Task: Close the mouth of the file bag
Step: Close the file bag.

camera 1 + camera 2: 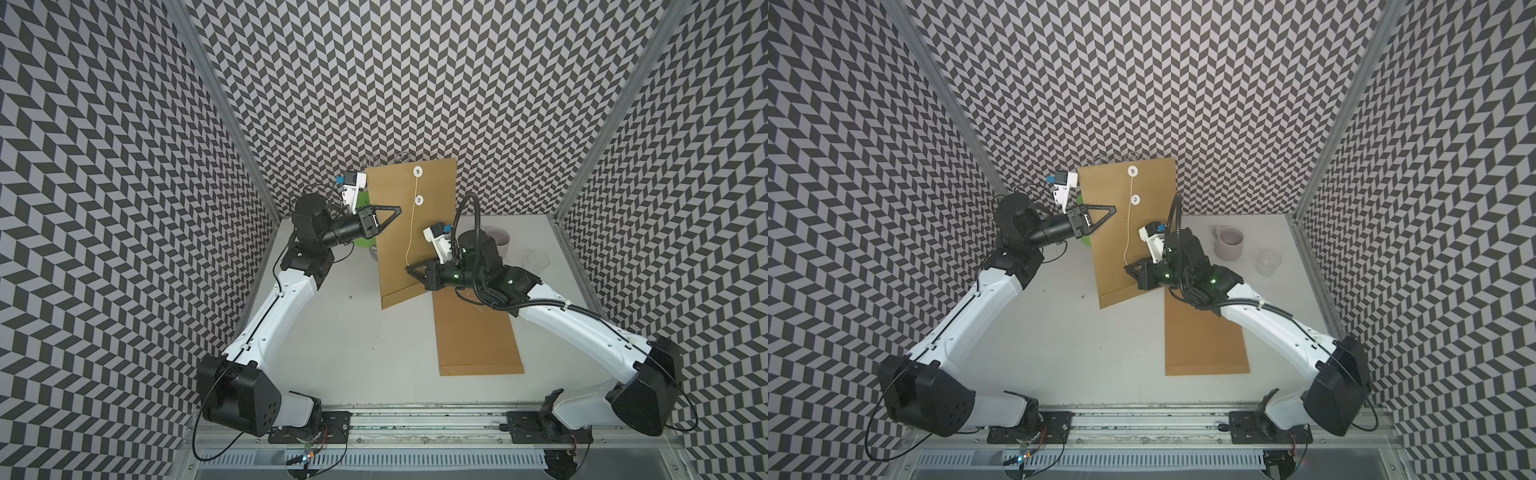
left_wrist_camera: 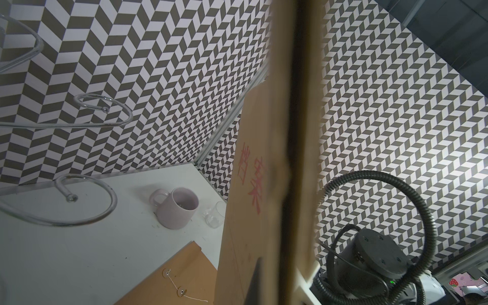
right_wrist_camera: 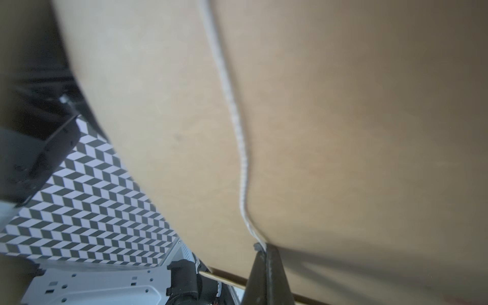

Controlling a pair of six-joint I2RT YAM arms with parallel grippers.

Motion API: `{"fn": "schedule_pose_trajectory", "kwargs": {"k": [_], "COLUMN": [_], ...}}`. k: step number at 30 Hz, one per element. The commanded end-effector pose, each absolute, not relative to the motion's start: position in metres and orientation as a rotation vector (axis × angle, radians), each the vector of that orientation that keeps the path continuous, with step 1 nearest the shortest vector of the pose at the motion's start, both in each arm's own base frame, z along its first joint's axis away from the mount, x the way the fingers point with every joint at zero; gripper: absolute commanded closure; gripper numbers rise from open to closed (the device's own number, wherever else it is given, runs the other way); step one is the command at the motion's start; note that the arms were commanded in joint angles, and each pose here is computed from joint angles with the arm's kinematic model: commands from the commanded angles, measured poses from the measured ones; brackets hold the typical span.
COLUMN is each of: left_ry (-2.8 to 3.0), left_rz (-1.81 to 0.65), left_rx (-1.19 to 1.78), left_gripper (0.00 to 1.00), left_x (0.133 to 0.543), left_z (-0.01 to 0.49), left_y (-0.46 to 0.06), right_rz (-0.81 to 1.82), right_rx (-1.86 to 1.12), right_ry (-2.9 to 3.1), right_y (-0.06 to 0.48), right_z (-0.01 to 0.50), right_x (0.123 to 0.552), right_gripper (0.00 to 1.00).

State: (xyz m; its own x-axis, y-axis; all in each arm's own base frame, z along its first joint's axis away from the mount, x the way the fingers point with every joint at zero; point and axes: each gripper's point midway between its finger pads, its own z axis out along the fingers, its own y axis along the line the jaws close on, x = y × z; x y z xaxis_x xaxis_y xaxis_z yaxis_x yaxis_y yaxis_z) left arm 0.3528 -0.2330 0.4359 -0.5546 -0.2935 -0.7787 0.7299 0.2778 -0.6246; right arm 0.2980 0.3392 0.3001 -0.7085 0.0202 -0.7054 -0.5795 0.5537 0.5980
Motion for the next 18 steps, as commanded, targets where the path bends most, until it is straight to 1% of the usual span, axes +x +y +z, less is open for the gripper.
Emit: {"fn": "schedule_pose_trajectory", "kwargs": {"k": [1,13,18], "left_ry": [1.548,1.563,1.579], "left_rz": [-1.421,-1.439,-1.435], "left_rx": [0.497,0.541,0.546], "left_gripper": [1.0,1.0,1.0], "left_x": [0.331,0.311,0.308], "left_z": [0.472,0.467,0.462], "left_y": [-0.229,-0.228,-0.227], "right_rz": [1.114,0.91,0.847], "right_rx": [-0.432,-0.289,-0.228], "right_ry": [2.07,2.047,2.0], "right_y": [0.328,0.251,0.218], "right_z": [0.308,0.32,0.34], "right_x": [0.311,0.367,0.384], "right_gripper": [1.0,1.0,1.0]}}
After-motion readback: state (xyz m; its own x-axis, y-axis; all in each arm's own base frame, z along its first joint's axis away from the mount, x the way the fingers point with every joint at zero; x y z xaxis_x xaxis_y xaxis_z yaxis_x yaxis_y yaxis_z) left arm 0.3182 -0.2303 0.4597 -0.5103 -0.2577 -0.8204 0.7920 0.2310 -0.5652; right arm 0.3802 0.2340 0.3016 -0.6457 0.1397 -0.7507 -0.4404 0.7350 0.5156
